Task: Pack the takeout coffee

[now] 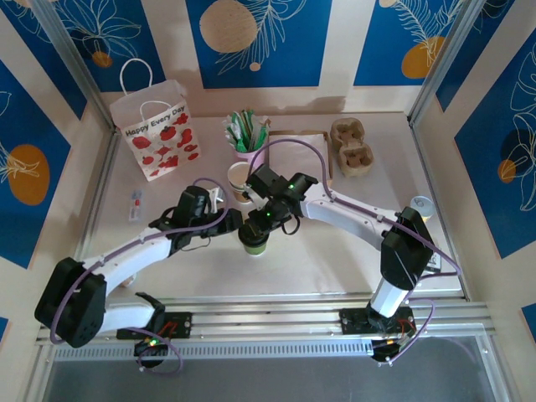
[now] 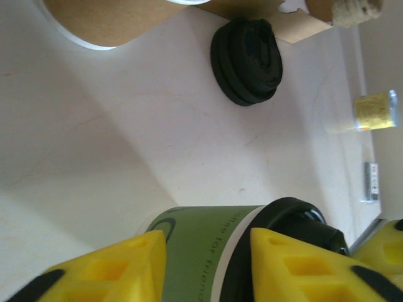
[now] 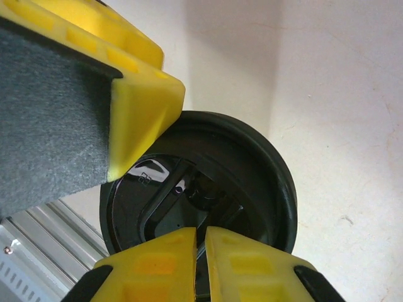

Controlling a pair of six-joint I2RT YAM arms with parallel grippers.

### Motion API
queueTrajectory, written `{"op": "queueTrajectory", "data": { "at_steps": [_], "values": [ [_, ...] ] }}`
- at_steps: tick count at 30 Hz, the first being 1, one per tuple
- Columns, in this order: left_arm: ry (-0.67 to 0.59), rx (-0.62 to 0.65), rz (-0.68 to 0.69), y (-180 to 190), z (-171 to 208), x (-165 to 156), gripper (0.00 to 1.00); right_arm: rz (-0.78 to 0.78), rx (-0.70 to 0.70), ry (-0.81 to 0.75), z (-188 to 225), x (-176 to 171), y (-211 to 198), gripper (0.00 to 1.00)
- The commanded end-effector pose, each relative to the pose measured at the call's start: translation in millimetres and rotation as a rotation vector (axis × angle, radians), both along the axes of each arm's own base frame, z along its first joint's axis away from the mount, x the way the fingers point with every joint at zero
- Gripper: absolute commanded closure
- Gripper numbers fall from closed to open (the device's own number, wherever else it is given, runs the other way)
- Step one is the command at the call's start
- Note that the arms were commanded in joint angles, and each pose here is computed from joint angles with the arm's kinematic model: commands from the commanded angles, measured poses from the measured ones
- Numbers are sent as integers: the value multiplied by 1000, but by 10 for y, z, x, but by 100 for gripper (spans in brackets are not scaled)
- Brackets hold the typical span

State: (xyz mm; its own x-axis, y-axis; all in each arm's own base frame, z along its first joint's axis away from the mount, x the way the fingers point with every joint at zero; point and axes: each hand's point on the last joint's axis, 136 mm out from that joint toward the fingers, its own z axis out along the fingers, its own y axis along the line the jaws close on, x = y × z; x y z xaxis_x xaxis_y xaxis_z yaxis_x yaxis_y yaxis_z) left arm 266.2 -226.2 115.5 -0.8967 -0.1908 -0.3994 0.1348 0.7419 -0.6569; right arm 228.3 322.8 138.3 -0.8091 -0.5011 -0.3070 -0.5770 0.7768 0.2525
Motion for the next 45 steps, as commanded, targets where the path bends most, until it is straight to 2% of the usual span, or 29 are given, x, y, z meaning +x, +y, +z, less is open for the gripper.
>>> {"op": "queueTrajectory", "data": {
  "at_steps": [1, 8, 12, 15, 18, 24, 27, 39, 45],
  "values": [
    [154, 203, 11, 337, -300, -290, 49, 0, -99, 54, -162, -119, -131, 84],
    [53, 172, 39, 334, 235, 3, 35, 3, -107, 22, 19, -25, -90, 80],
    [2, 155, 49, 338, 565, 172, 32, 8, -104, 6, 114, 8, -65, 79],
    [-28, 149, 56, 360, 761, 242, 31, 11, -95, -11, 227, 19, -43, 74],
    [-42, 155, 58, 404, 850, 241, 31, 1, -93, -34, 350, 8, -54, 62],
    [-58, 204, 74, 607, 880, 131, 30, -43, -153, -57, 313, -13, -180, 26],
    [-74, 239, 83, 735, 914, 68, 30, -24, -200, -61, 222, -58, -168, 18],
    [-176, 497, 129, 1350, 1109, -109, 26, 40, -272, -97, 8, -107, 57, 14],
    [-195, 542, 154, 1463, 1059, -136, 26, 42, -285, -97, -71, -63, 65, 19]
  ]
}}
